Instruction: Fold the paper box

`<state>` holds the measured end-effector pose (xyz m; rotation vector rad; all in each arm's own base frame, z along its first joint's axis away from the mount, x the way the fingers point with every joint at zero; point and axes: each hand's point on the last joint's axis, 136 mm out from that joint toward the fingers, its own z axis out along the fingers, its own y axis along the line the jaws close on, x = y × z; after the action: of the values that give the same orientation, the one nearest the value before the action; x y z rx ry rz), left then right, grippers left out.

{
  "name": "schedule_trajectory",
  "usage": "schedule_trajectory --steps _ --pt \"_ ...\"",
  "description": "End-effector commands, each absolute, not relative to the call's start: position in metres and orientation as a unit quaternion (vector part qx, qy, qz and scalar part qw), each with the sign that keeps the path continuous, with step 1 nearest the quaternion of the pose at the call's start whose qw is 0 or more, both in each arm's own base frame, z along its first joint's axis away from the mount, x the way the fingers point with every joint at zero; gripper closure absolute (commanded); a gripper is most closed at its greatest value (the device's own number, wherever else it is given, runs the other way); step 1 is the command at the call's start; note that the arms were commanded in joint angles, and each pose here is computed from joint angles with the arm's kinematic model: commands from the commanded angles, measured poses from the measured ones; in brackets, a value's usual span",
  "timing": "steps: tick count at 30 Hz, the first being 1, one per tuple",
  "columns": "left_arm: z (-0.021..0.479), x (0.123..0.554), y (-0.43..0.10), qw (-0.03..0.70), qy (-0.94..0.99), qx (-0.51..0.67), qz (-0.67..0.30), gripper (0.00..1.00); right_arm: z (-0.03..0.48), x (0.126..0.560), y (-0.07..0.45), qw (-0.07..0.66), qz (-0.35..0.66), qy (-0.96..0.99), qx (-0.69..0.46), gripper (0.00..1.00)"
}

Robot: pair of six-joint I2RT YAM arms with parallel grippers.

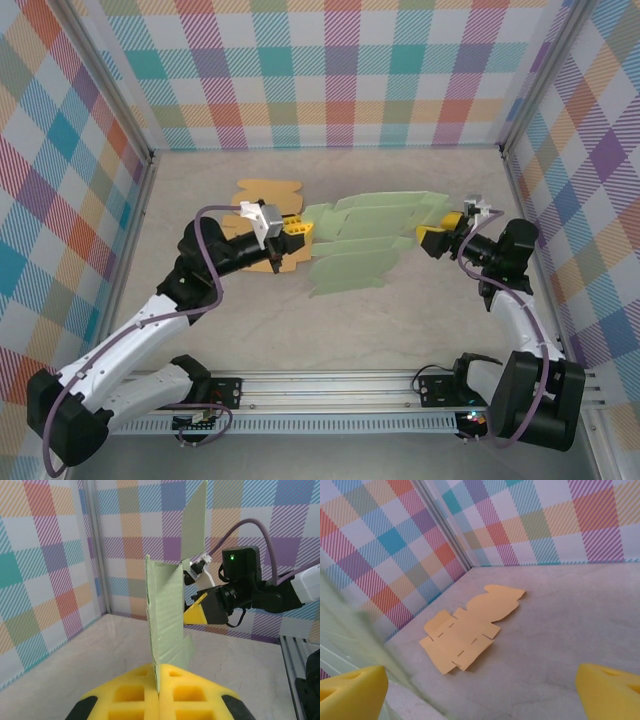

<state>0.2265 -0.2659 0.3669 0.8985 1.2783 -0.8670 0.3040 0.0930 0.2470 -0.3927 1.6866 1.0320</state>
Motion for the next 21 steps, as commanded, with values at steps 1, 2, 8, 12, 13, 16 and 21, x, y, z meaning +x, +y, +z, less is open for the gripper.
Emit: schedule_trajectory --steps 1,2,8,12,13,16,21 --pt "0.382 0.215 -0.261 0.637 0.536 0.399 -0.385 1.00 0.262 0.286 0.105 0.536 0.453 0.681 -0.208 0.04" --pt "0.383 0.214 -0.260 0.638 0.535 0.399 -0.384 1.00 0.264 0.282 0.108 0.535 0.456 0.678 -0.216 0.04" --pt "0.385 0.219 -0.256 0.649 0.541 0.381 -0.375 1.00 0.277 0.258 0.128 0.539 0.454 0.658 -0.266 0.08" --pt "0.383 0.222 -0.256 0.648 0.546 0.376 -0.376 1.00 0.279 0.254 0.130 0.550 0.442 0.656 -0.268 0.19" --pt "0.382 0.224 -0.255 0.649 0.549 0.372 -0.373 1.00 0.279 0.254 0.129 0.550 0.442 0.656 -0.268 0.23" --pt "0.378 0.231 -0.252 0.657 0.557 0.358 -0.362 1.00 0.278 0.255 0.129 0.551 0.440 0.658 -0.265 0.35" --pt "0.371 0.242 -0.249 0.662 0.571 0.341 -0.346 1.00 0.276 0.259 0.126 0.557 0.431 0.662 -0.256 0.45"
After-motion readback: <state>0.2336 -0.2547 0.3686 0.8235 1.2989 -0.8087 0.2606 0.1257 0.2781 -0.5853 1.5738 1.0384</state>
